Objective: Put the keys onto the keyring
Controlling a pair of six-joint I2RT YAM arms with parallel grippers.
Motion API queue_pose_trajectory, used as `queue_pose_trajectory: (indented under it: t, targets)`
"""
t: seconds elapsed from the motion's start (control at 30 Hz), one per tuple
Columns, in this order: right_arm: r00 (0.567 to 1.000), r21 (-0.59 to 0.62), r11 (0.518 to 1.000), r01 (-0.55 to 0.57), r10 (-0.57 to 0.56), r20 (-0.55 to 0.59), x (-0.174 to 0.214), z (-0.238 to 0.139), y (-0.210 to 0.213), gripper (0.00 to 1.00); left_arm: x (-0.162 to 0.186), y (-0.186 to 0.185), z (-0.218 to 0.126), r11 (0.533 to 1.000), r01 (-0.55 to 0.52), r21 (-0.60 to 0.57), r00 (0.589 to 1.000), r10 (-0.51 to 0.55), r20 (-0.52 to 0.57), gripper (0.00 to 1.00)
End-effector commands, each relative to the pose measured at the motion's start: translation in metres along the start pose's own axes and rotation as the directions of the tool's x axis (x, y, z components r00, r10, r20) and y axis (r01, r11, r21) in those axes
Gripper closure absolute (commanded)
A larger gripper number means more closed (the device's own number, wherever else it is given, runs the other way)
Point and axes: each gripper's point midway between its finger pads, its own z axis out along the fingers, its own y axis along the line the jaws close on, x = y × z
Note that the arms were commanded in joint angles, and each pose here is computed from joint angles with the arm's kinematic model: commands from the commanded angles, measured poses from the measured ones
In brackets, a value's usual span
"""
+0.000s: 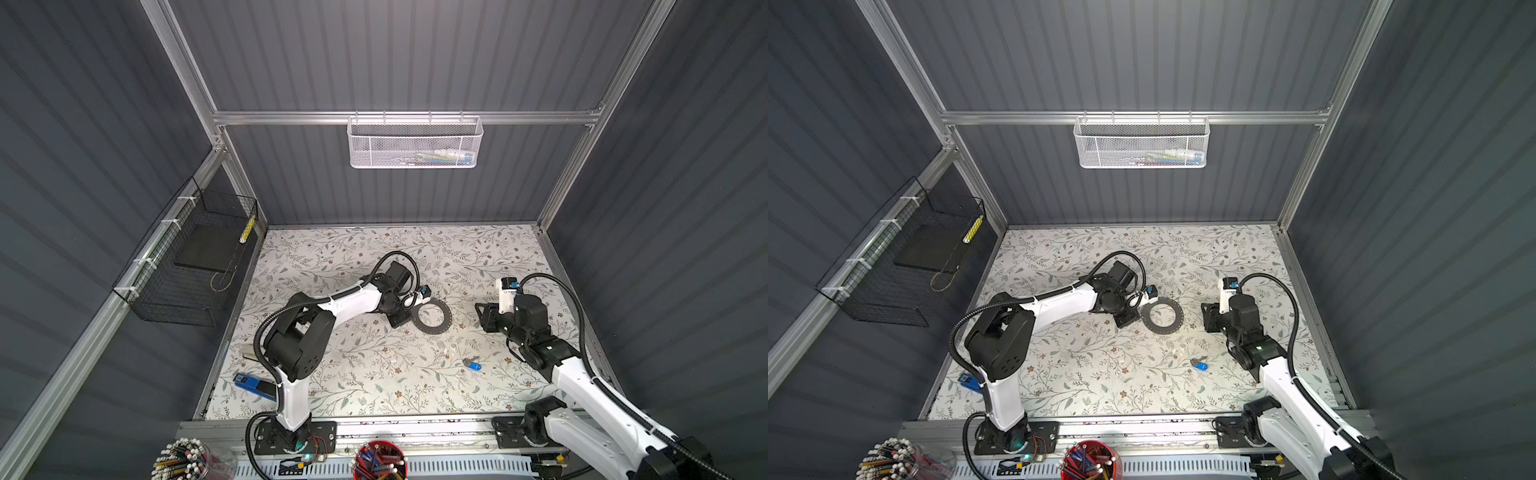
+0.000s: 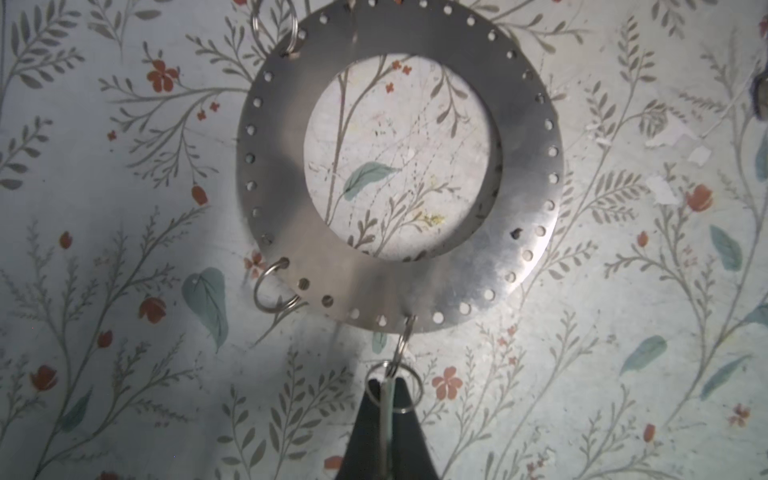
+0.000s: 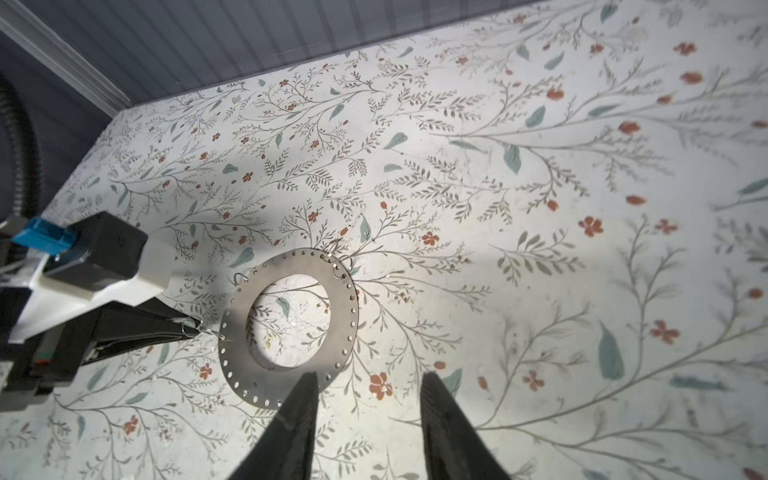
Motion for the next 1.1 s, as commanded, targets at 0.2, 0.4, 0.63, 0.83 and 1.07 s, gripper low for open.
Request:
queue_pose_trajectory:
  t: [0.2, 0.4, 0.63, 0.83, 1.07]
  targets:
    - [0.992, -0.029, 0.995, -0.098, 0.095, -0.081, 0.002, 0.005, 0.010, 0.54, 0.051, 0.005, -0.016, 0.993, -0.041, -0.110, 0.988, 0.025, -0.150, 0.86]
    - [0.988, 0.120, 0.984, -0.135, 0.143, -0.062, 0.001, 0.007, -0.013, 0.57, 0.044, 0.024, -0.044, 0.975, 0.006, -0.224, 0.998, -0.019, -0.057, 0.73]
    - [0.983, 0.178, 0.967, -0.184, 0.180, 0.043, -0.022, 0.010, -0.018, 0.54, -0.013, 0.050, -0.078, 0.925, 0.226, -0.304, 0.957, -0.153, 0.245, 0.74]
    - [0.992, 0.214, 0.971, -0.104, 0.086, 0.094, -0.020, 0.024, 0.008, 0.63, -0.044, 0.073, -0.104, 0.824, 0.492, -0.281, 0.811, -0.316, 0.492, 0.56]
    - [0.997, 0.337, 0.942, -0.009, -0.016, 0.071, -0.014, 0.042, 0.023, 0.62, -0.056, 0.082, -0.098, 0.755, 0.629, -0.186, 0.708, -0.457, 0.538, 0.56]
